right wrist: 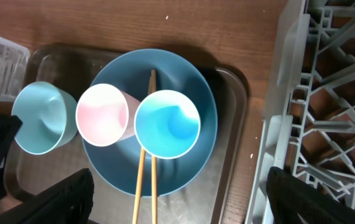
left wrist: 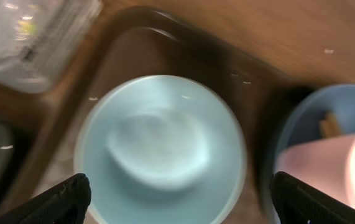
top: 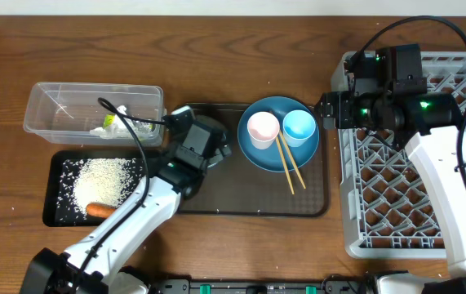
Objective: Sort waste into correct bins and load items into the dishwasher rack
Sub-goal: 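Grasp the bowl rim with the right gripper beside the left gripper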
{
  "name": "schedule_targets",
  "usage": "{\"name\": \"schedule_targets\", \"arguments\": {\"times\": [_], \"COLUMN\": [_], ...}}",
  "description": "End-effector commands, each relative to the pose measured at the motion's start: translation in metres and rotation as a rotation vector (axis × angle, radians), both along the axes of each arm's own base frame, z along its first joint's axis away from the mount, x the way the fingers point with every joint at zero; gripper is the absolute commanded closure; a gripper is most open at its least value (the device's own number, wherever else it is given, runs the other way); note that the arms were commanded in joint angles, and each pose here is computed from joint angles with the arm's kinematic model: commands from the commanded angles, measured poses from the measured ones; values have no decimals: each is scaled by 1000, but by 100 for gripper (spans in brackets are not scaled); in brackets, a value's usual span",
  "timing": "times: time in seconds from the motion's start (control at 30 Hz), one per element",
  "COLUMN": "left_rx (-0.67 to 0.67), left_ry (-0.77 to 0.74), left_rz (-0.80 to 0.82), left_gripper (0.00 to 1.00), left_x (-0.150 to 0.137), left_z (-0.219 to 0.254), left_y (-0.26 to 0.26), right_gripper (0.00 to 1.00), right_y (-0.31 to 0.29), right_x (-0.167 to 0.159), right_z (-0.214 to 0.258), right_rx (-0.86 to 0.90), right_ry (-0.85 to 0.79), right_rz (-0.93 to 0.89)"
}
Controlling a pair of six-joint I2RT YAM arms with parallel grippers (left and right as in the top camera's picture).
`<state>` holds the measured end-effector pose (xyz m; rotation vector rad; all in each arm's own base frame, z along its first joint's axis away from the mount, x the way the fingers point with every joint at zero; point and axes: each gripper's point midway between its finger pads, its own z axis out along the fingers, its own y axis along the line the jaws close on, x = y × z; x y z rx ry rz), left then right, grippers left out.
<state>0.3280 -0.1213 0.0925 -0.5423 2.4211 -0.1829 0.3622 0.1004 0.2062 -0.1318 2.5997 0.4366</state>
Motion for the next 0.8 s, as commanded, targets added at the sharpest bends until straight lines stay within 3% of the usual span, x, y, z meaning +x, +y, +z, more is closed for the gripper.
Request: {"name": "schedule_targets", "arguments": {"times": [0.0, 0.07, 0.17, 0.33, 0.43, 0.63, 0.77], "left_rx": [30, 27, 27, 14, 32, 58, 54], "left_ry": [7, 38, 87, 155, 201, 275, 259], "left_rz": [62, 83, 88, 62, 72, 90, 89], "left_gripper": [5, 7, 16, 21, 36, 53, 76], "left_x": [3, -1, -8, -18, -23, -27, -25], "left_z": [2, -3, -9, -27, -43, -69, -66], "left_y": [23, 31, 36, 32, 34, 36, 35], "right_gripper": [11, 11, 11, 11, 11, 11, 11], "right_y": [3, 3, 3, 3, 3, 3, 3], "right_x": [2, 2, 2, 2, 2, 2, 2], "right_z": [1, 1, 1, 1, 1, 1, 1], "right_rx": [-12, -12, -11, -11, -11, -12, -12], "right_ry": [-6, -6, -6, -6, -6, -3, -3], "right_rz": [14, 14, 14, 14, 14, 14, 14]}}
